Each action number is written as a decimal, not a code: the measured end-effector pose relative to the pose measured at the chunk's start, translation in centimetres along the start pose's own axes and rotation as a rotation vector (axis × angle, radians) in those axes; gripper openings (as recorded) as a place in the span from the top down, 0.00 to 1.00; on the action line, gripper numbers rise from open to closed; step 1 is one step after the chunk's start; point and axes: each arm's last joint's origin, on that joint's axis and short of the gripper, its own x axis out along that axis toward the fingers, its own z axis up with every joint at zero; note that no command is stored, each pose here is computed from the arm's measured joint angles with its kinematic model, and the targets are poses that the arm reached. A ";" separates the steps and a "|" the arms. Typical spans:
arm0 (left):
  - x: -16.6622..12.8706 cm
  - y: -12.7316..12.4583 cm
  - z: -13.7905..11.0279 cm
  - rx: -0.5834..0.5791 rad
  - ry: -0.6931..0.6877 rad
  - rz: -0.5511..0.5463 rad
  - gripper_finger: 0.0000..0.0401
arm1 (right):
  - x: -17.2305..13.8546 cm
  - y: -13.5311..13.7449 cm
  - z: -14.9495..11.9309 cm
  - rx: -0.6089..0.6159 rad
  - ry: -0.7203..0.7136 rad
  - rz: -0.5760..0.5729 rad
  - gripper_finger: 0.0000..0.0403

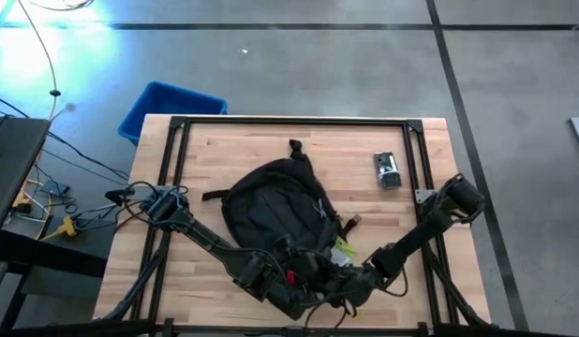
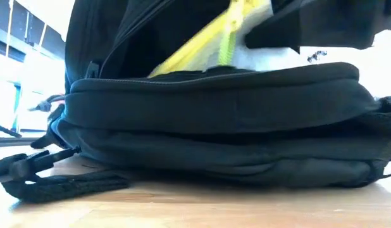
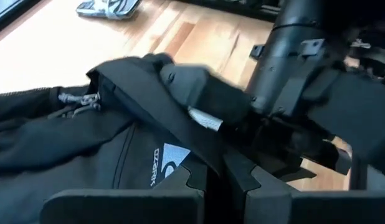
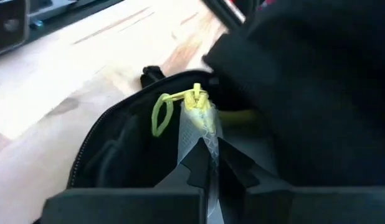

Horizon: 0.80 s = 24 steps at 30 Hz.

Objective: Unpack backpack
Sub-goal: Put the yellow zip bag into the black backpack

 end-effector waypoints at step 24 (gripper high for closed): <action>-0.1 0.0 0.1 -0.005 -0.006 -0.004 1.00 | -4.5 2.6 4.7 0.058 0.171 0.146 0.39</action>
